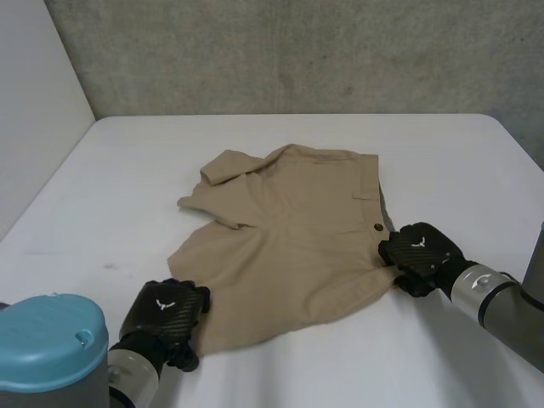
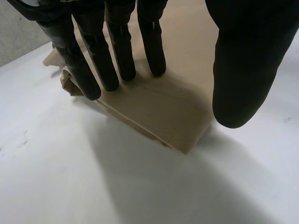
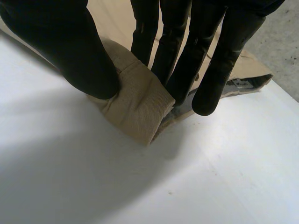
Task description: Fold the shorts.
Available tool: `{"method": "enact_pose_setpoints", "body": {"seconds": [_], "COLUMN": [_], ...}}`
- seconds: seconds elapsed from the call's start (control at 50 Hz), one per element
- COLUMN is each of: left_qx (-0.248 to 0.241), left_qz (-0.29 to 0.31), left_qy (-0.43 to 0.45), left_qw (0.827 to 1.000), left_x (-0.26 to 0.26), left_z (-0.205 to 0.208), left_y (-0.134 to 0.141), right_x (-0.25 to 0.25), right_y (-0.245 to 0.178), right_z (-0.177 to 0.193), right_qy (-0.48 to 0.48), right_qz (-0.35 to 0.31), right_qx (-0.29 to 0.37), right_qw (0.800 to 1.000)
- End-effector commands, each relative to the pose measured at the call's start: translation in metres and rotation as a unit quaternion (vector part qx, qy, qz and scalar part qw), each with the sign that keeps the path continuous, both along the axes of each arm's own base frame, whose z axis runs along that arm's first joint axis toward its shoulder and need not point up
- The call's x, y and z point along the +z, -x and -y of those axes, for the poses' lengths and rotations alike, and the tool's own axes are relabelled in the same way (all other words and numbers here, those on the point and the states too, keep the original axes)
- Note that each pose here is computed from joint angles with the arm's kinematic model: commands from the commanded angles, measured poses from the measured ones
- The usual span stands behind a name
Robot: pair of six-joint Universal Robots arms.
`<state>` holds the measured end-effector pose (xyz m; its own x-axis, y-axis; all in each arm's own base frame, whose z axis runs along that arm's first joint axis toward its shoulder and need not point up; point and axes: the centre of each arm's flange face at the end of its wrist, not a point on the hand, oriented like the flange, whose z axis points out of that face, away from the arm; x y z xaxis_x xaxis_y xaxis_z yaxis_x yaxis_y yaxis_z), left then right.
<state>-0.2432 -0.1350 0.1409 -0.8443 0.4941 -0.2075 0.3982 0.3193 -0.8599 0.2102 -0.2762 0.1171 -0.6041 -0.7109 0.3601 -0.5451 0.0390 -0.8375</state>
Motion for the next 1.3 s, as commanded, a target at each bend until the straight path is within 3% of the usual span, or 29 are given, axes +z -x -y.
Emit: {"method": "enact_pose_setpoints", "body": {"seconds": [0.02, 0.7, 1.3], "left_qx": [0.000, -0.009, -0.028], "left_qz": [0.000, 0.007, 0.021], "left_qy": [0.004, 0.014, 0.000], "left_qw": [1.000, 1.000, 0.999], "left_x": [-0.007, -0.020, -0.014], "left_z": [0.004, 0.007, -0.015], "left_y": [0.004, 0.015, 0.010], "right_x": [0.003, 0.005, 0.004], "right_y": [0.000, 0.004, 0.006], "right_z": [0.000, 0.001, 0.002], "right_qy": [0.003, 0.003, 0.003], "right_qz": [0.002, -0.009, -0.014], "right_qx": [-0.002, -0.029, -0.040], "right_qw": [1.000, 1.000, 0.999]}}
